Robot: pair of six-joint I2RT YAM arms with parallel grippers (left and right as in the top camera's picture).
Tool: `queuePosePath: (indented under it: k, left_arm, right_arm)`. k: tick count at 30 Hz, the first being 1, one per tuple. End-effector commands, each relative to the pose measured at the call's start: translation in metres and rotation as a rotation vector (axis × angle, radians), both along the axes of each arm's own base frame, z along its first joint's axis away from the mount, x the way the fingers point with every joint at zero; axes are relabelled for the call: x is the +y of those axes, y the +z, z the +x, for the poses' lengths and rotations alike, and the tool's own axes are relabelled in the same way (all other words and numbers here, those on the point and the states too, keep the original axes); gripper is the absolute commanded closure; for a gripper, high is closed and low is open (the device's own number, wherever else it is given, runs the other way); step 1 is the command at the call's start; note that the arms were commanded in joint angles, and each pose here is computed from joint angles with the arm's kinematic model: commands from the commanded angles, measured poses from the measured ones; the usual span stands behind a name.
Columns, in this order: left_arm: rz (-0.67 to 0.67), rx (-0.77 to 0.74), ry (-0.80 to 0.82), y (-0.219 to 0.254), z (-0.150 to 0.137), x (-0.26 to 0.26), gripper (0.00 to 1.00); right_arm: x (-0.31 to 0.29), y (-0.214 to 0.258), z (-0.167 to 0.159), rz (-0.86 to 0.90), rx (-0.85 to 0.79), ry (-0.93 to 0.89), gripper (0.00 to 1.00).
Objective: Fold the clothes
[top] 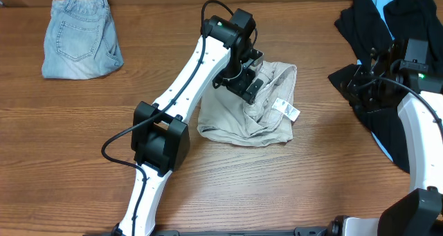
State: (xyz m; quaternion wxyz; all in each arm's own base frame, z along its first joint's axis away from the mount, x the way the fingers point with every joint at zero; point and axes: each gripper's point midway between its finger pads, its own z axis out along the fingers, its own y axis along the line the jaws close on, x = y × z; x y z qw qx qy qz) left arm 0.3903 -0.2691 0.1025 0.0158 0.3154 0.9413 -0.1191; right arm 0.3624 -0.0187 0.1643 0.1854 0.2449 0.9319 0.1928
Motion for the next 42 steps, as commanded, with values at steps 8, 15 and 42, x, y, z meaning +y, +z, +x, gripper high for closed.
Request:
queuePosePath:
  k: [8,15,42]
  left_arm:
    - [-0.308,-0.136,-0.158,0.085,0.007,-0.050,0.00]
    - [-0.100,-0.156,-0.127,0.062,0.012,-0.018,0.00]
    - [-0.185,-0.139,-0.328,-0.025,-0.035,-0.109,0.96]
  right_arm:
    - [-0.008,-0.003,0.002,-0.041,0.003,-0.009,0.74]
    - [-0.009,-0.004,0.002,-0.049,0.006,-0.013,0.74]
    - [-0.015,-0.008,-0.002,-0.078,0.026,-0.027,0.68]
